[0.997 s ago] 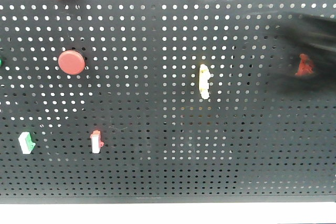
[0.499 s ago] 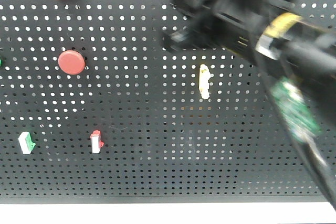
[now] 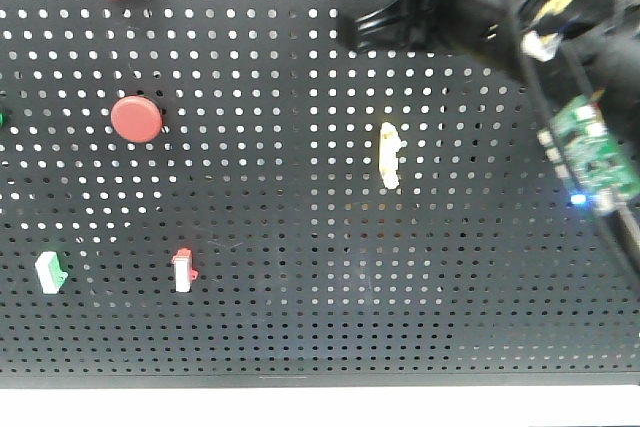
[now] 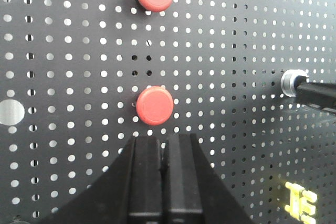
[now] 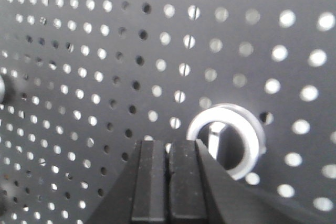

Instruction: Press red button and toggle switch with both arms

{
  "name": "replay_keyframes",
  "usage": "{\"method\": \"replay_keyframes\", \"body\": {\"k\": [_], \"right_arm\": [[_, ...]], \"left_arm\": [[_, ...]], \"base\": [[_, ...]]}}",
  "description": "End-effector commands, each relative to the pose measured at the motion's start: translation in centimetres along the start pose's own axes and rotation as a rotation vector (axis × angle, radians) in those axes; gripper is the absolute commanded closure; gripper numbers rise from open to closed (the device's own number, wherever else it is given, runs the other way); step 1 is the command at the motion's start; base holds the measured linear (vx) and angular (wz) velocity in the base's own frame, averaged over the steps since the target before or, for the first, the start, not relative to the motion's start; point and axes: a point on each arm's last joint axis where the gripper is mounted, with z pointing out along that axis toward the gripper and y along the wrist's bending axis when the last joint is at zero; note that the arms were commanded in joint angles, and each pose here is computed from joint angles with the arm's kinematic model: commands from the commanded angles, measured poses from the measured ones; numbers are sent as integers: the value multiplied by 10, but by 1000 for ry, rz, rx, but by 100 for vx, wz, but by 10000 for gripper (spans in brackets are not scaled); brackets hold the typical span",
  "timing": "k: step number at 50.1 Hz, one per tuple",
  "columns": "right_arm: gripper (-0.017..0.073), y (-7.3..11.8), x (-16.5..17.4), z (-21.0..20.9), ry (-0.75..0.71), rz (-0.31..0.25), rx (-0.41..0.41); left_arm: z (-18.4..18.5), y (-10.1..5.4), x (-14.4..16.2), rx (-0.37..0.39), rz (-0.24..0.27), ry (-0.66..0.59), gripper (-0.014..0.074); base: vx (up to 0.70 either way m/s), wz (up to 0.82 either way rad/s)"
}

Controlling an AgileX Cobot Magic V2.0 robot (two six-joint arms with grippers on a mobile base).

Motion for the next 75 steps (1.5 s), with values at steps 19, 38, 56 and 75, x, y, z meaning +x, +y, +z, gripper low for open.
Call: {"method": "replay_keyframes", "body": {"k": [19,38,56,75], "right_arm": [[562,-8,-28,-15,-83,-5,21],[562,-5,-21,-7,-84,22,9],[562,-20,-17,-8,-53,7,61],[562,-36,-24,-21,-19,-48,123]], "left_arm": [[-3,0,-17,3,-5,-109,592],[-2,0,-17,3,-5,-116,592],[-2,0,-17,3,-5,-116,592],[-2,0,-17,3,-5,-116,592]], "base": [[0,0],[0,0],[0,0],[0,0]]}}
